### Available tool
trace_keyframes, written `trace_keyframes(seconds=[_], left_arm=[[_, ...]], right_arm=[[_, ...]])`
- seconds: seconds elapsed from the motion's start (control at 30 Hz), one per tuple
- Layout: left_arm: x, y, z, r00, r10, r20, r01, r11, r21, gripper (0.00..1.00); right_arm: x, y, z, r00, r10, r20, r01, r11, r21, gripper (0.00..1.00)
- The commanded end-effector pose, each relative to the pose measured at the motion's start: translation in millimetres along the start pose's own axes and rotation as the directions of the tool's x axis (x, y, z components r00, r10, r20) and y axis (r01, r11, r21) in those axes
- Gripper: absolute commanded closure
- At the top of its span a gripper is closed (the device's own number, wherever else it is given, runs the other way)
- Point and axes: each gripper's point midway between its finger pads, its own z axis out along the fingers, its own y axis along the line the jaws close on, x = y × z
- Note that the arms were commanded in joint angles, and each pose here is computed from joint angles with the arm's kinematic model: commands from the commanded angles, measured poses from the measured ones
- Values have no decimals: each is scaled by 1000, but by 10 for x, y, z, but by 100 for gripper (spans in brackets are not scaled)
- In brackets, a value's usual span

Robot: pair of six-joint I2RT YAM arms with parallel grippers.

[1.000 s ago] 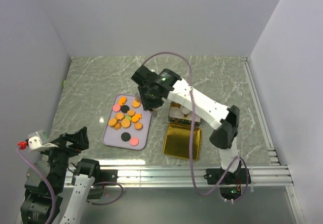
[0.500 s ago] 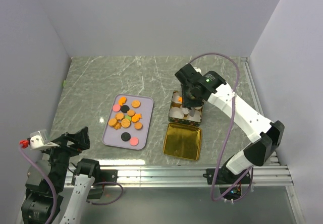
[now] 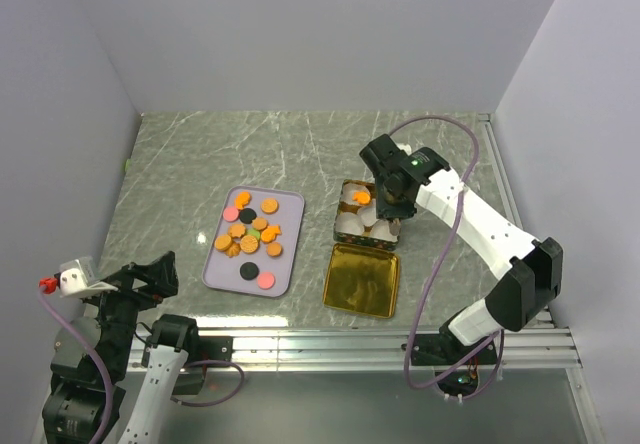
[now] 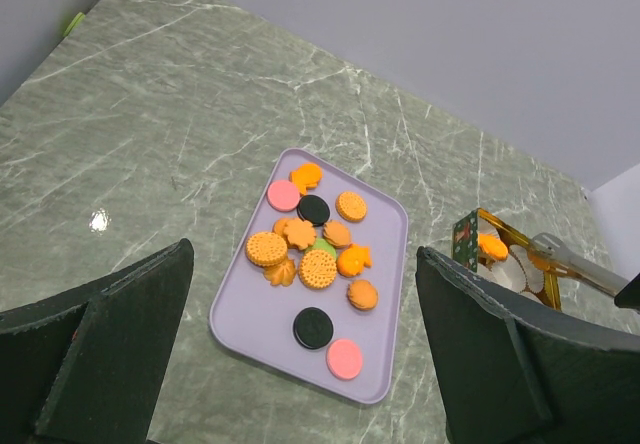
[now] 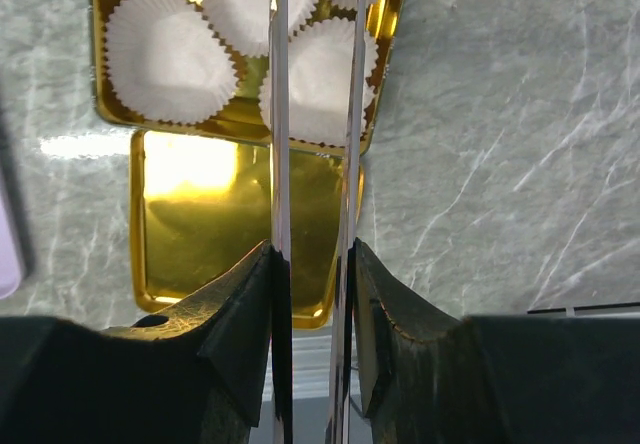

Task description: Pack the cookies

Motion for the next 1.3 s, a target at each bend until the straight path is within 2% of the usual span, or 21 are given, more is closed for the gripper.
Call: trace_keyframes(seconds=[0.0,0.37,0.63,0.9,1.13,1.27], left_arm=[[-82,-49,7,1000,5,30,-5,1000,22,0],[-70,-47,16,1000,4,26,-5,1000,20,1],[-68,-47,21,1000,5,23,-5,1000,18,0],[-70,-57,24,1000,8,23,-8,1000,23,1],[-73,-62,18,1000,8,25,-9,1000,28,1],[-68,-64,16,1000,11,27,-11,999,32,1]], right_arm=[[-137,-50,-42,997,26,79,-25,1000,-10,64],[-172,-152,113,996,47,78,-49,998,27,59],[-234,-191,156,995,60,81,-62,998,31,48],[-301,-186,94,994,71,87,-73,997,23,47],[-407,-51,-182,988,101,114,-94,993,-68,47],[-416,213,-392,987,92,128,-72,986,-152,47]])
